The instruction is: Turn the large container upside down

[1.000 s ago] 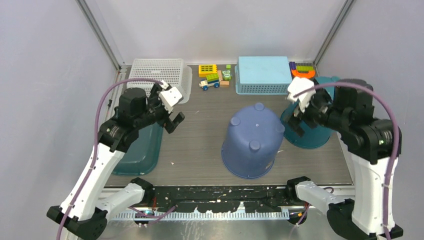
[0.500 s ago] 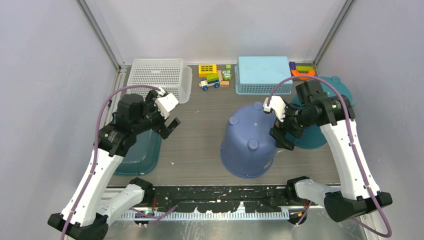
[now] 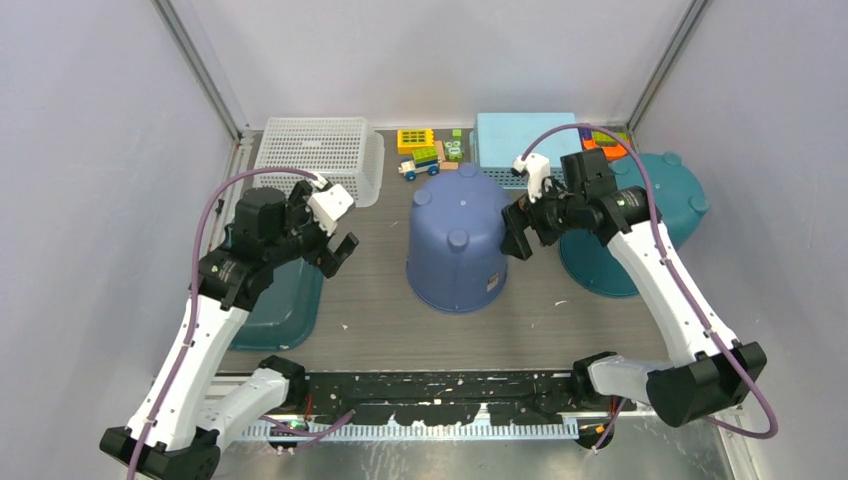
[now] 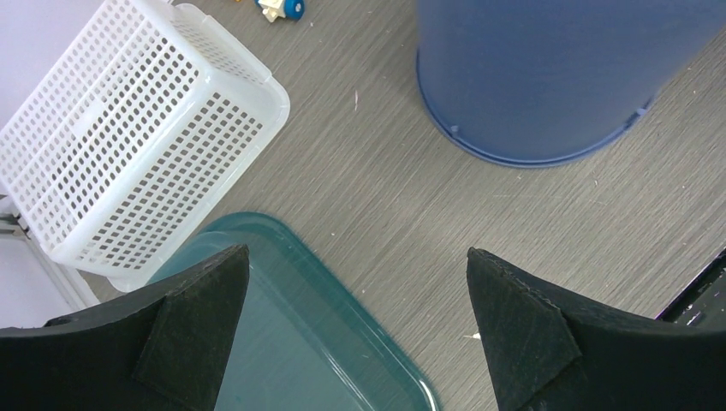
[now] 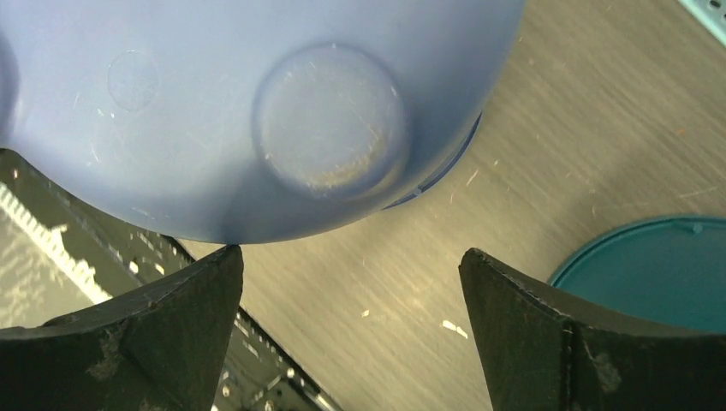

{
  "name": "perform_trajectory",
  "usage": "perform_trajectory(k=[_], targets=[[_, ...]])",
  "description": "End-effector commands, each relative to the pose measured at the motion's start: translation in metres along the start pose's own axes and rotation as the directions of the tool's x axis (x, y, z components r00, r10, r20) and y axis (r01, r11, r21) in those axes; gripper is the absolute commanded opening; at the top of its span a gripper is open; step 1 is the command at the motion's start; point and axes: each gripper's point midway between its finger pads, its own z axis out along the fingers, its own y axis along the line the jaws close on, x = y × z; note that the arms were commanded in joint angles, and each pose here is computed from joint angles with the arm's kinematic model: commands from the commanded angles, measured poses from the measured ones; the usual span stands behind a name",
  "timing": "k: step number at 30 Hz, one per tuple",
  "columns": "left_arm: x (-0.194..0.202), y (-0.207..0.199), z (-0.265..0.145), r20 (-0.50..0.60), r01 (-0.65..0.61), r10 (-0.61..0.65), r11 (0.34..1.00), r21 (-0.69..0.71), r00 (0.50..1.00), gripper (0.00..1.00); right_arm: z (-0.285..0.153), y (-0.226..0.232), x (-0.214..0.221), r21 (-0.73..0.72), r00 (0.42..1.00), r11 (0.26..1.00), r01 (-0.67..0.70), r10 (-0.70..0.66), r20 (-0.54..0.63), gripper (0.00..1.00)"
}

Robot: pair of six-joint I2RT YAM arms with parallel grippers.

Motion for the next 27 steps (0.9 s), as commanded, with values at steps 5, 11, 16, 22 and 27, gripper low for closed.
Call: perform_trajectory(k=[5,11,16,22,27], targets=[[-0.008,0.002,0.001,0.042,0.007,-0.007,1.0,-0.005,0.999,1.0,0.005,-0.009,-0.066,0.092,0.984,0.995,-0.028,0.011,0.178,1.0],[-0.006,-0.003,-0.002,0.046,-0.005,0.004,1.0,0.008,0.999,1.0,-0.068,-0.041,-0.109,0.384,0.932,0.922,-0.058,-0.087,0.351,1.0],[-0.001,-0.01,-0.007,0.046,-0.023,0.022,0.999,0.029,0.999,1.0,-0.144,-0.098,-0.128,0.602,0.879,0.757,-0.253,-0.081,0.47,1.0],[0.008,-0.016,-0.009,0.038,-0.037,0.036,0.998,0.043,0.999,1.0,-0.171,-0.18,-0.123,0.642,0.854,0.648,-0.41,0.025,0.52,1.0],[0.012,-0.02,-0.006,0.035,-0.032,0.03,0.998,0.058,0.999,1.0,-0.162,-0.246,-0.112,0.627,0.828,0.59,-0.509,0.136,0.544,1.0]])
